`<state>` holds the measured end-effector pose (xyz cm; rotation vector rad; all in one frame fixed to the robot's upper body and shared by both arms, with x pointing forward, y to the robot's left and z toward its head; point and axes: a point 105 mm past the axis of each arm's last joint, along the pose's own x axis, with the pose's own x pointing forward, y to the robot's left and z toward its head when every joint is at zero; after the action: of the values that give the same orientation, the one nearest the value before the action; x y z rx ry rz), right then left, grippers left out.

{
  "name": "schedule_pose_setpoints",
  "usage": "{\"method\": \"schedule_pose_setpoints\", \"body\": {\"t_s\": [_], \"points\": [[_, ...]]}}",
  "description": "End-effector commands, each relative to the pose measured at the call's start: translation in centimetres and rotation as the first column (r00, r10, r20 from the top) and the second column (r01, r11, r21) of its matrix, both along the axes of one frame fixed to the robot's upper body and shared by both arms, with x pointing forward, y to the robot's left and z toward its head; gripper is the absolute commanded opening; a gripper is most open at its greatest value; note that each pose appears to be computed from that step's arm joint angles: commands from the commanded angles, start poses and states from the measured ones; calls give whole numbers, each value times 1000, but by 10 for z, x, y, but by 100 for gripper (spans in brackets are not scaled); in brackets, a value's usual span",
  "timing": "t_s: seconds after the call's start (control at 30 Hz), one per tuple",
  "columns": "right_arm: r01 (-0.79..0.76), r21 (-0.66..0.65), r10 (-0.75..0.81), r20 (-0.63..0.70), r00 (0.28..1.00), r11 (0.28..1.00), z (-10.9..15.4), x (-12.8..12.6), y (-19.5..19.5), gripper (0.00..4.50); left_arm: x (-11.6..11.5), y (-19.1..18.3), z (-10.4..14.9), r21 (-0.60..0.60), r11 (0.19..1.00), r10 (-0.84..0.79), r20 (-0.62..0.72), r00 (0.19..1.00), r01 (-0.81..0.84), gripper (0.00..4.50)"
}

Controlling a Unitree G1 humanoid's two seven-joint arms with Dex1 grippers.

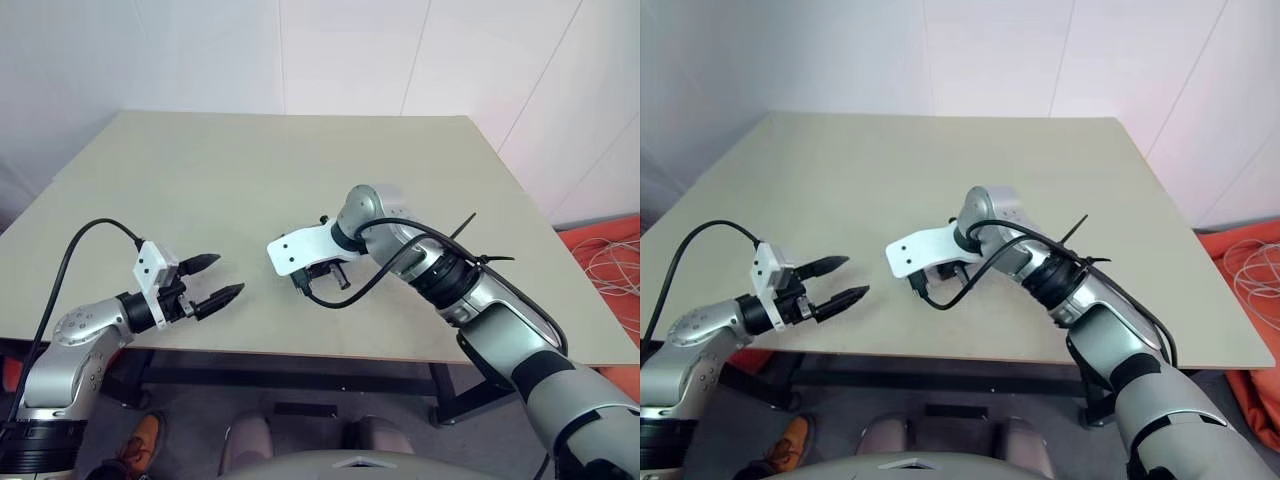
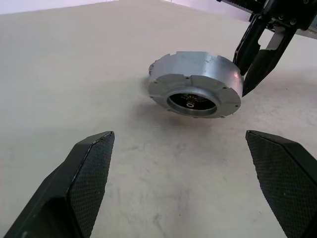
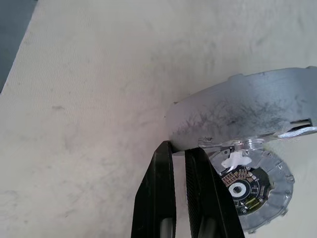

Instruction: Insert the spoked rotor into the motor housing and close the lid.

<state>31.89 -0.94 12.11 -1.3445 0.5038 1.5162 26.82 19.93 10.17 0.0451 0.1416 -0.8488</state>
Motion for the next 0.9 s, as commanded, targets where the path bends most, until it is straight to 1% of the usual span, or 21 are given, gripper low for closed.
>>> {"method": "schedule_pose_setpoints", "body": {"t_s": [0.03,0.13,0.23,0.33,0.43,0.53,0.6,0.63,0.67,0.83,0.9], "points": [[-9,59,9,-1,1000,998,15,-8,9,0,4,2,10,19,1000,-4,51,999,3,450],[23,73,-22,-12,1000,997,7,-5,16,0,3,5,9,24,1000,5,52,999,-7,450],[35,58,-34,-18,999,998,-2,0,19,0,1,7,9,24,1000,15,54,998,-16,450],[5,44,-5,-9,1000,999,-9,0,23,0,-1,8,9,23,999,24,54,998,-26,450],[-10,60,10,-1,1000,998,-13,3,30,0,-3,8,9,22,999,34,54,998,-35,450],[12,84,-10,-24,1000,996,-14,3,35,0,-5,9,9,21,999,40,54,998,-41,450],[5,91,-4,-17,1000,996,-12,4,37,73,-6,9,9,21,999,42,53,998,-43,450],[0,92,1,-17,1000,996,-11,3,37,92,-6,9,9,21,999,43,52,998,-44,450],[-8,94,9,-12,1000,996,-9,2,38,125,-6,9,8,21,999,44,52,998,-45,450],[-42,138,42,4,999,990,11,-4,44,297,-7,8,8,16,999,45,50,998,-46,450],[-99,136,94,41,995,986,19,-6,43,367,-6,9,8,14,999,46,48,998,-47,450]]}}
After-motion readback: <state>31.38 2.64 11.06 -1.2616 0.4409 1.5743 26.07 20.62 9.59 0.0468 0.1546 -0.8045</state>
